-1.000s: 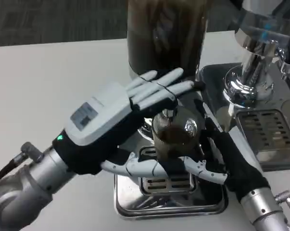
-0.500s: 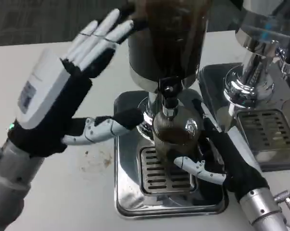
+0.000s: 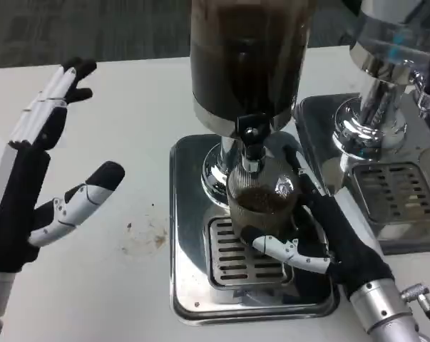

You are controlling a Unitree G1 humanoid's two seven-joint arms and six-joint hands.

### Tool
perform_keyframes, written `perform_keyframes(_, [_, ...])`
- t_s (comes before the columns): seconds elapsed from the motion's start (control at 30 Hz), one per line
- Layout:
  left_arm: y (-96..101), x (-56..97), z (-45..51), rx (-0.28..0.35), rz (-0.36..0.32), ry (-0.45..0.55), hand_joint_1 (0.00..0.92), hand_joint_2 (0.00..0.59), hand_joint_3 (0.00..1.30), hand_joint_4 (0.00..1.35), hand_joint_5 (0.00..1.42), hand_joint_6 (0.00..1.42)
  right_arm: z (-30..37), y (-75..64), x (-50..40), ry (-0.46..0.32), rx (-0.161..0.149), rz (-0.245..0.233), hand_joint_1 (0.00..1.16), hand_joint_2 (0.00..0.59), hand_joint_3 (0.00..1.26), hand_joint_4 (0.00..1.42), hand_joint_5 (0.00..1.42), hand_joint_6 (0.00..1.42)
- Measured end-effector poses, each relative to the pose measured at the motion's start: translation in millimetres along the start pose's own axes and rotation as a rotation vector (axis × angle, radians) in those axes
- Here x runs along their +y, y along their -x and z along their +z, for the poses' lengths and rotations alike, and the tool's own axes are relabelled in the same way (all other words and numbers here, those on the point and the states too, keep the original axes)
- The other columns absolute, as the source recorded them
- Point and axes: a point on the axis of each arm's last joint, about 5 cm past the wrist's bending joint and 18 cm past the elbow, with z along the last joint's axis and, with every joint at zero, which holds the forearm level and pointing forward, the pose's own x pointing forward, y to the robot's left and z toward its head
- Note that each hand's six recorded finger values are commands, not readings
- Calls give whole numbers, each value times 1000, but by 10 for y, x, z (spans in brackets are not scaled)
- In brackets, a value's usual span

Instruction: Grasp the cup under the faucet to collect the drink, then remove the cup.

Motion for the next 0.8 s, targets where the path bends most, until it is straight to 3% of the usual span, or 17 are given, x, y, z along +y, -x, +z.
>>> perform_keyframes(0.5, [215,-139,-152,146,-129,-53,0,198,115,19,202,99,10,-68,30,-7,-2,3,729,149,0,0,0,214])
perform_keyframes(0.8, [245,-176,-163,160,-145,-49,0,199,115,16,192,93,29,-103,69,-8,-8,11,764,151,0,0,0,245])
